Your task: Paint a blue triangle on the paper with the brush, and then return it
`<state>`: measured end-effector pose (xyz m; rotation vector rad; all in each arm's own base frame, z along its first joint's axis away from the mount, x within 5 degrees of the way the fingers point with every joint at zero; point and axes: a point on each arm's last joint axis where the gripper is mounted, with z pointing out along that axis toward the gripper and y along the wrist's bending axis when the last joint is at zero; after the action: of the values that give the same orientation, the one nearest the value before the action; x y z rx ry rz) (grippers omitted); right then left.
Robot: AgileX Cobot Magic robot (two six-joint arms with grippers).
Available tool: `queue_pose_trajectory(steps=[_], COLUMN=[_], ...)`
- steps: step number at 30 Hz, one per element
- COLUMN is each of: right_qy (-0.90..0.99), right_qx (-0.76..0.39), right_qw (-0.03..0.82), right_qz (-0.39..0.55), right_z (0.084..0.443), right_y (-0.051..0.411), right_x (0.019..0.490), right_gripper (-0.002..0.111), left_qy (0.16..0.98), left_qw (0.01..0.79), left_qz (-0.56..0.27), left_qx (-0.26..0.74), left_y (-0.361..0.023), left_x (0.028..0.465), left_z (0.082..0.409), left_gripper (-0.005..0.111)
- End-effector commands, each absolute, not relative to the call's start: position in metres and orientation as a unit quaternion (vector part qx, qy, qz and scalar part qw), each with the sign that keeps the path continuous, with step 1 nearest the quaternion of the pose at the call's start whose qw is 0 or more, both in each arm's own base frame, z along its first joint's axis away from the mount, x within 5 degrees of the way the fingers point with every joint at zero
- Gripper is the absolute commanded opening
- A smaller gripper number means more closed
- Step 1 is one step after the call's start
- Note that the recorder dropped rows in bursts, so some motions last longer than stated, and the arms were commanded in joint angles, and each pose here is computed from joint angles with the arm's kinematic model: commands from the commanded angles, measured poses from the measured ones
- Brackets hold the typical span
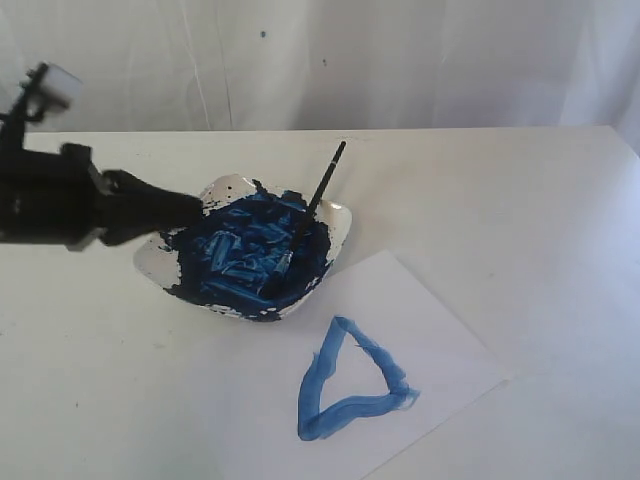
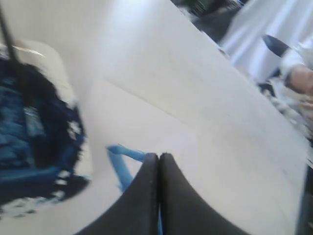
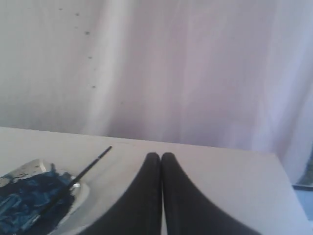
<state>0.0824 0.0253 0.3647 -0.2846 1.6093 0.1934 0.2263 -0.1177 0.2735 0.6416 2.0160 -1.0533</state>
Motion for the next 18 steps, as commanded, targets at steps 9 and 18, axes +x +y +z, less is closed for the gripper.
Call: queue_pose_trajectory(steps=[9,18], right_qy=[0.713,0.686], right_qx=[0.024,0.022], right_qw=[0.701,0.719], right_qz=[0.027,0.109], right_z=[0.321,0.288], right_y=[-0.015,-0.012], right_x=[0.048,0.033], right_gripper=[0.000,0.000], left_qy=[0.750,0.686], left_qw=[0.619,0.710], left_qz=[-0.164,-0.100], left_qx=[0.165,0.122], left_y=[-0.050,-0.033], left_x=[0.203,0.158], left_z=[0.346,0.385], left_gripper=[0.000,0.000])
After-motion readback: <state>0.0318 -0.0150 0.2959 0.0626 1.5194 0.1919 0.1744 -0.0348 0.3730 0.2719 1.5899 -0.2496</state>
